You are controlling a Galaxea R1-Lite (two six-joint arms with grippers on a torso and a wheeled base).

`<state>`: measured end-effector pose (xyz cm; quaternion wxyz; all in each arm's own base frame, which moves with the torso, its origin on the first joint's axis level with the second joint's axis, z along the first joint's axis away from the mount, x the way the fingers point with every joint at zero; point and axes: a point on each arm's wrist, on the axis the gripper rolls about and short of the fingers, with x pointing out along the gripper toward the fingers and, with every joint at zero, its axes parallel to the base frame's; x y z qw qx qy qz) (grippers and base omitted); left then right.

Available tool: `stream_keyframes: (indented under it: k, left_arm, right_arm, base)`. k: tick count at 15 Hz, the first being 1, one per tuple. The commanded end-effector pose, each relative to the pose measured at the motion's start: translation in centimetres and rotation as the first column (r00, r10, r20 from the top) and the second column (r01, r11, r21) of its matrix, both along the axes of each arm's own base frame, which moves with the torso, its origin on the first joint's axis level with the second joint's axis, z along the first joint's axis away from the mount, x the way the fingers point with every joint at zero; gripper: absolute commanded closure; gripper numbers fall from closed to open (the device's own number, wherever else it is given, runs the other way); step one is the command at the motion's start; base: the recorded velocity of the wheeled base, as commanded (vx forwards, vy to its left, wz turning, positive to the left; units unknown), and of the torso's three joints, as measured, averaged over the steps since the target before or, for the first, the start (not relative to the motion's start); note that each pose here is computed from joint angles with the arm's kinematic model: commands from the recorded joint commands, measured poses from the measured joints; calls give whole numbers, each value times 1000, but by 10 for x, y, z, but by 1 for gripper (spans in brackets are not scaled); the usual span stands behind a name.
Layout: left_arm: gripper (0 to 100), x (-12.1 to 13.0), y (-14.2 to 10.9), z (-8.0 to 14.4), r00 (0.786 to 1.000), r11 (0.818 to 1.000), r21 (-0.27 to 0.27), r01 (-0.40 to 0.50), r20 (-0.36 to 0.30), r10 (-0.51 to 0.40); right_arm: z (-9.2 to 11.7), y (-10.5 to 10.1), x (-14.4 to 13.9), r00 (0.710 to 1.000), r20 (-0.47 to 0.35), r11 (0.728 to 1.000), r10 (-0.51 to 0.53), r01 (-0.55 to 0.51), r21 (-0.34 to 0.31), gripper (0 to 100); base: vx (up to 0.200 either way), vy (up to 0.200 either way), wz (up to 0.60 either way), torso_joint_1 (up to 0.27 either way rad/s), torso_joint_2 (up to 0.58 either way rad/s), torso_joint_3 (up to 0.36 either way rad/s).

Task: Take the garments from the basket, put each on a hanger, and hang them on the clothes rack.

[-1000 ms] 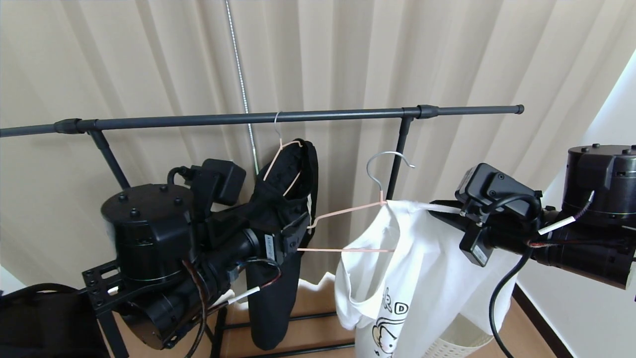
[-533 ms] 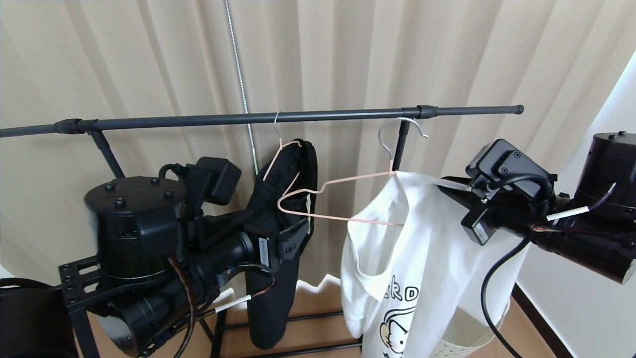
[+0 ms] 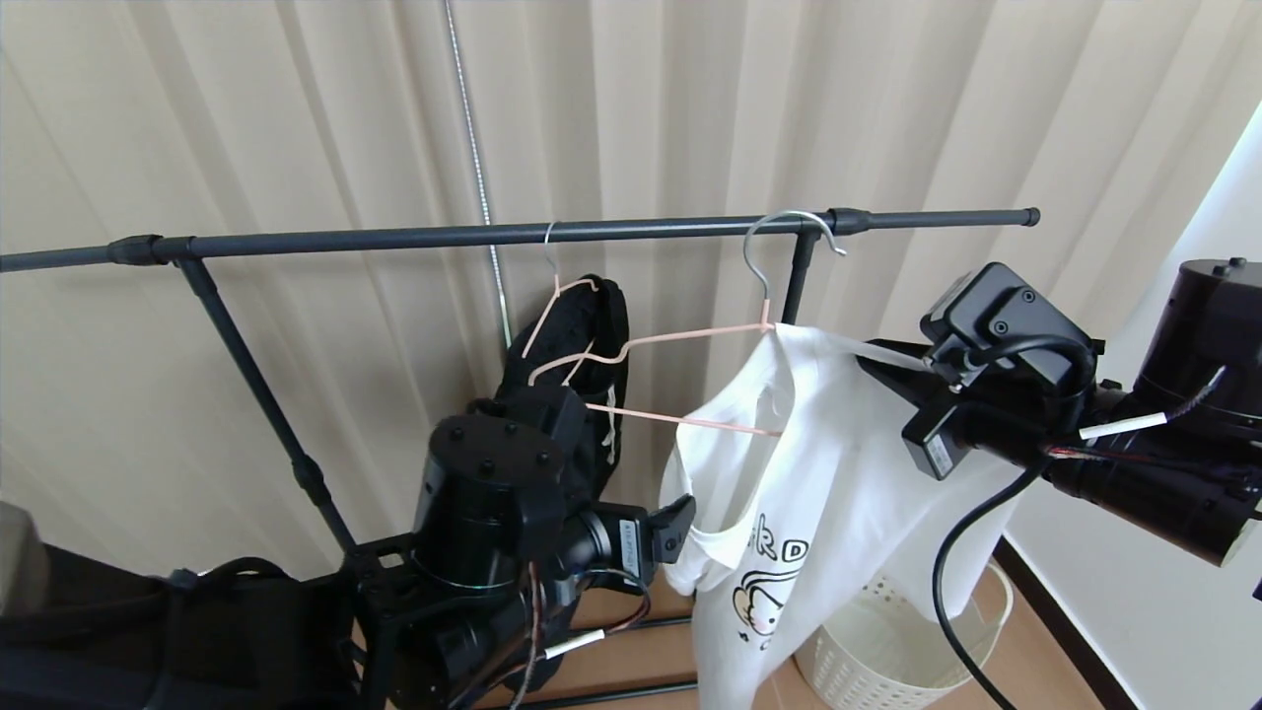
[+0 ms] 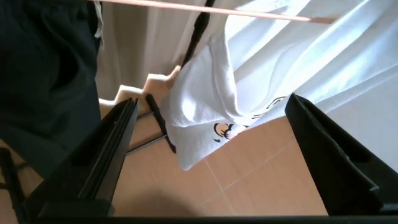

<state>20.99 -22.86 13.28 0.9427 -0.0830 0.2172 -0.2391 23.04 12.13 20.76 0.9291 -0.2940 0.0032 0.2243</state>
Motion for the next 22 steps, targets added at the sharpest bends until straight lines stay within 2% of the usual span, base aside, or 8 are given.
stream_keyframes:
  k: [1,6,8,12,13,17,21,22]
  left_arm:
    - [0,8,-15,-23,998,1000,16,-12,-62,13]
    - [0,15,-23,-31,996,999,-4,-34,-85,33]
    - [0,21,-27,-41,993,996,27,-83,-79,85]
    - [0,22,-29,-48,992,995,44,-88,-87,92]
    - [100,22,-29,-49,992,995,49,-88,-89,92]
    - [100,28,-25,-50,990,993,52,-107,-86,111]
    - [100,37,-10,-31,984,985,30,-173,-36,174]
    - [100,39,-7,-28,983,983,26,-181,-27,182]
  right_arm:
    - [0,3,-2,1000,-1,1000,14,-14,-1,100]
    - [0,9,-8,999,3,999,46,-46,1,100]
    - [0,8,-11,999,5,999,47,-47,2,100]
    - [1,7,-12,999,9,999,47,-47,4,100]
    - [1,7,-12,999,11,999,48,-48,3,100]
    - [3,6,-13,999,14,999,43,-43,7,100]
    - [1,-5,-2,1000,6,1000,-7,7,10,100]
    - [1,-5,-2,1000,-9,999,-10,10,38,100]
  base:
    - [0,0,0,0,0,0]
    - [0,0,0,0,0,0]
    - [0,0,0,0,0,0]
    - [0,0,0,0,0,0]
    - [0,0,0,0,0,0]
    - [0,0,0,0,0,0]
    - [0,0,0,0,0,0]
    - [0,0,0,0,0,0]
